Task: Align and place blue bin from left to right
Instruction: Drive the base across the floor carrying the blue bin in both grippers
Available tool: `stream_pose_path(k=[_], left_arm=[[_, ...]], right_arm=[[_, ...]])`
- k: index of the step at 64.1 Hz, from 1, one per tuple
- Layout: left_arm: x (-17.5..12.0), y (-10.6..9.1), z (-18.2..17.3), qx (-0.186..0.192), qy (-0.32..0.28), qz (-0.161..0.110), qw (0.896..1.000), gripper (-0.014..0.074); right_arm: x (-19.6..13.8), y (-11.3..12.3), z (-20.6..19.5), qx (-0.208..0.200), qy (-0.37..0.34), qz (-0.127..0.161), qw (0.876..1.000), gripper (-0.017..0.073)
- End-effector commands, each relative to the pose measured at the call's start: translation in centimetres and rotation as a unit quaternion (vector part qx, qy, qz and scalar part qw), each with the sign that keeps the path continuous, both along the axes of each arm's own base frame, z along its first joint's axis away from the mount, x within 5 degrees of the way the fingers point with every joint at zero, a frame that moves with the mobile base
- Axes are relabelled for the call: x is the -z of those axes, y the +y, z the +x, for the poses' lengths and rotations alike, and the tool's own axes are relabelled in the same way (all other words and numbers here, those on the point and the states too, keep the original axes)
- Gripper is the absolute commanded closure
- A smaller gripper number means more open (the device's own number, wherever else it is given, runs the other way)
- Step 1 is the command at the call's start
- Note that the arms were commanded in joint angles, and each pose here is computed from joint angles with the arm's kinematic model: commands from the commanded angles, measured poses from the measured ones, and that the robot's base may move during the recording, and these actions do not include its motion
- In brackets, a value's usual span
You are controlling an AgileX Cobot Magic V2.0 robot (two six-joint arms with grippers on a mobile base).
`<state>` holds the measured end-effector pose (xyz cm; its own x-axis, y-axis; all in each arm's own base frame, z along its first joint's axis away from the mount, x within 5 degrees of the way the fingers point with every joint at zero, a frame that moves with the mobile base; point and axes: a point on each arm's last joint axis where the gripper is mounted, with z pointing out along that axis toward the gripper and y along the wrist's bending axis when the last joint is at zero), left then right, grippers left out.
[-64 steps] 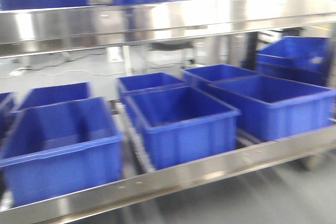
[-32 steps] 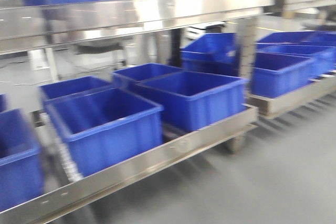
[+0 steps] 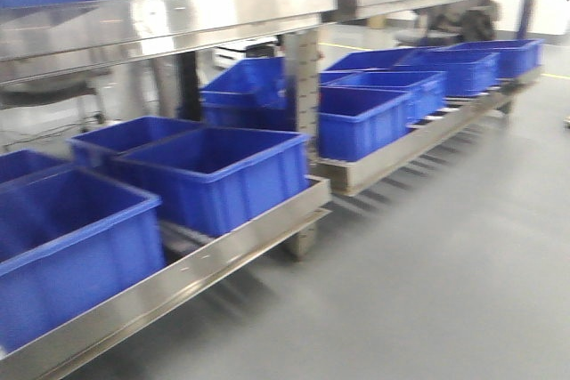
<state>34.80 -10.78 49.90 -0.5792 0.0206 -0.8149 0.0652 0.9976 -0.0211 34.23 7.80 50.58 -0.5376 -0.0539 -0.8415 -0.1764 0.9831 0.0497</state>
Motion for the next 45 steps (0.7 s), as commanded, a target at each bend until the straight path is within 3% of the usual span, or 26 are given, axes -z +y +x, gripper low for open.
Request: stream_pose_path(k=[1, 45], left_arm=[[-1.89, -0.01, -0.85, 0.016, -0.057, -0.003, 0.998, 0.0604], [-1.89, -0.01, -0.85, 0.016, -0.057, -0.003, 0.998, 0.0604]], right_arm=[[-2.22, -0.03, -0.79, -0.010, -0.076, 0.001, 0.997, 0.0632], [-2.22, -0.03, -0.79, -0.010, -0.076, 0.001, 0.997, 0.0632]])
